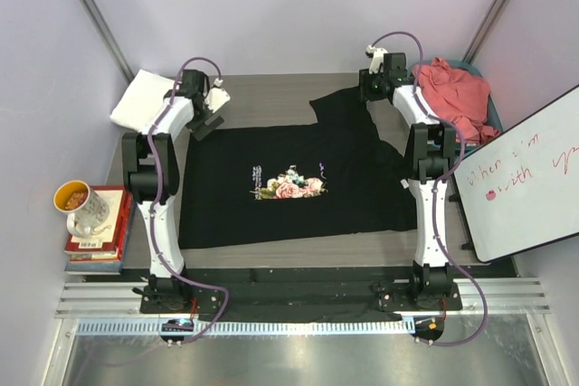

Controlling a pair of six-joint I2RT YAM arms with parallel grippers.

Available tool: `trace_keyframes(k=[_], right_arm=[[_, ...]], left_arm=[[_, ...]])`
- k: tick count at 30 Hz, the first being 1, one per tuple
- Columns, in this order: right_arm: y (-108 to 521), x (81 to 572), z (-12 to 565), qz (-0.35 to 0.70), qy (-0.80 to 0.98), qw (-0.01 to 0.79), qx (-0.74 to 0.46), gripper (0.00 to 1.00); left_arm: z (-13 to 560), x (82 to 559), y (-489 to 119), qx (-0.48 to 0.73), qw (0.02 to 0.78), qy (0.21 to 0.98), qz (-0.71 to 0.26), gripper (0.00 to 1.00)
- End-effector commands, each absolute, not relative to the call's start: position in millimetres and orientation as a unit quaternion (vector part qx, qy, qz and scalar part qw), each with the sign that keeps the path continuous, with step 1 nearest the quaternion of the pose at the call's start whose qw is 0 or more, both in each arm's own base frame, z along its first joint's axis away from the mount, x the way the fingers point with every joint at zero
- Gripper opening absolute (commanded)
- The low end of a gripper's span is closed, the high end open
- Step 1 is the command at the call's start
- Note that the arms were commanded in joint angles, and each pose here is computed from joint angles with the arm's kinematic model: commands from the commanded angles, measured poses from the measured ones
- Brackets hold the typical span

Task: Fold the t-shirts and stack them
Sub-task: Grap the side of the flattened tshirt furthest away from the robot with both arms

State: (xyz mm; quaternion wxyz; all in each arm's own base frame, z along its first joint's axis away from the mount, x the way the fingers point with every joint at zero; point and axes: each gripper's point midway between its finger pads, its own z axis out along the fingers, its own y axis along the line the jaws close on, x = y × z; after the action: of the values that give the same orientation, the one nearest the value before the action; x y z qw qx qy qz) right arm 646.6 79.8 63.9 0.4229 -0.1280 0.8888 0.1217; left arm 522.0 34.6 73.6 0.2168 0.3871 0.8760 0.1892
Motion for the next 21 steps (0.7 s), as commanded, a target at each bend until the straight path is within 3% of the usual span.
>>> trace_keyframes(k=[1,11,21], right_arm=[[77,680,88,0.109,0.862,0.488,-0.085,0.47],[74,715,76,0.117,0.832,0.542,-0.020,0.47],[105,716,62,0.140,0.827,0.543,-0.028,0.42]], left_arm=[[89,535,36,0.348,0.244,0.884,0.194,1.00],[90,522,31,0.346,0.237,0.890,0.178,1.00],[93,518,27,0.348,0.234,0.890,0.177,1.00]])
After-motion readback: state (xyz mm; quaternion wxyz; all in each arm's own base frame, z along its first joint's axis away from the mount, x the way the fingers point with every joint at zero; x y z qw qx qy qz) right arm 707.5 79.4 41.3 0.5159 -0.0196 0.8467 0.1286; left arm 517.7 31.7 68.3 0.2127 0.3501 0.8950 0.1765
